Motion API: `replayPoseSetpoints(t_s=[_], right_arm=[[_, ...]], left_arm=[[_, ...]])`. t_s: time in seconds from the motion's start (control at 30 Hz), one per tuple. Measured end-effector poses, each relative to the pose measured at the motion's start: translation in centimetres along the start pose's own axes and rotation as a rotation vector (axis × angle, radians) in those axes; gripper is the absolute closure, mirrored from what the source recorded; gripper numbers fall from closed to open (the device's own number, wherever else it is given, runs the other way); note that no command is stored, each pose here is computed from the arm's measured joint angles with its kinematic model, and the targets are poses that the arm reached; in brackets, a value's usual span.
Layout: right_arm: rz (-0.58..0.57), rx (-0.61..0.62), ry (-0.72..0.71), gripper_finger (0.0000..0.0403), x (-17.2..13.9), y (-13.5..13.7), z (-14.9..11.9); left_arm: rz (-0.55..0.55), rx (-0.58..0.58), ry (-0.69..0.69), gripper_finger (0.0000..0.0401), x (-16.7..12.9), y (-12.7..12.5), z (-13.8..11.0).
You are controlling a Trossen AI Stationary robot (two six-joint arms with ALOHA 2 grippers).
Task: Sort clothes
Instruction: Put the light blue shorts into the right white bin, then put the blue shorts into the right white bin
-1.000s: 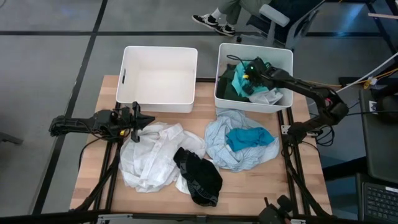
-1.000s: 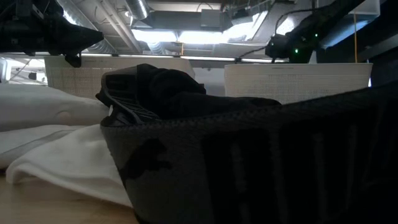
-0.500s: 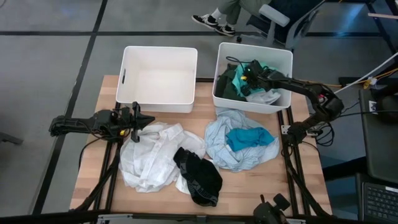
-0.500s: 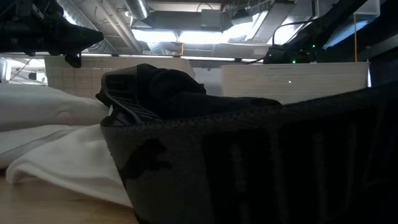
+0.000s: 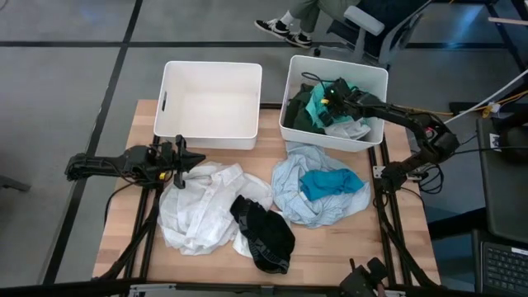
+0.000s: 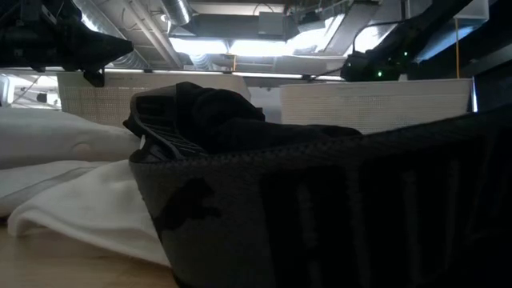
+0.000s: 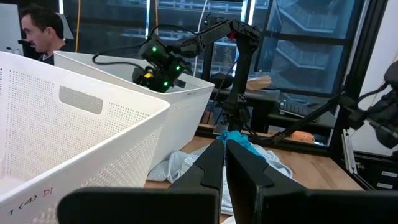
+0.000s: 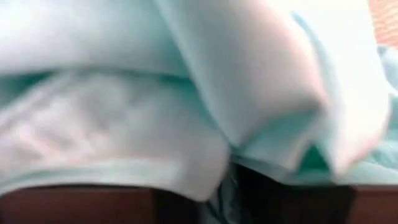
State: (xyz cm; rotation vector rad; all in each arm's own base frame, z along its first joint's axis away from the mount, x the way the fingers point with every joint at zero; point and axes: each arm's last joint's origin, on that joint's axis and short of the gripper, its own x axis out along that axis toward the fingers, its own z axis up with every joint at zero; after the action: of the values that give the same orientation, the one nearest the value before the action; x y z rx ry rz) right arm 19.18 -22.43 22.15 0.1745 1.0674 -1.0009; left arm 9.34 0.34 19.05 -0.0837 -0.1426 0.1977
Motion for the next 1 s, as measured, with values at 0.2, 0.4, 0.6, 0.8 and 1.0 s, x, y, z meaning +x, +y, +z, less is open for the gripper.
replayPoseSetpoints(t_s=[0.2,0.4,0.6,0.8,1.0], right_arm=[[0.004,0.016,-0.056,0.0230,-3.1,-1.2,1.5],[0.008,0.020,-0.061,0.0181,-5.6,-2.1,2.9],[0.023,0.039,-0.063,0.0138,-8.2,-3.2,4.4],[0.110,0.054,-0.071,0.0127,-11.1,-4.0,5.5],[0.236,0.034,-0.047,0.0127,-13.0,-3.4,5.7]], left_arm=[[0.000,-0.003,0.000,0.0393,0.0,0.0,0.0],[0.000,-0.005,0.000,0.0393,0.0,0.0,0.0],[0.000,-0.006,-0.001,0.0393,0.0,0.0,0.0],[0.000,-0.006,-0.001,0.0393,0.0,0.0,0.0],[0.000,-0.006,-0.001,0.0393,0.0,0.0,0.0]])
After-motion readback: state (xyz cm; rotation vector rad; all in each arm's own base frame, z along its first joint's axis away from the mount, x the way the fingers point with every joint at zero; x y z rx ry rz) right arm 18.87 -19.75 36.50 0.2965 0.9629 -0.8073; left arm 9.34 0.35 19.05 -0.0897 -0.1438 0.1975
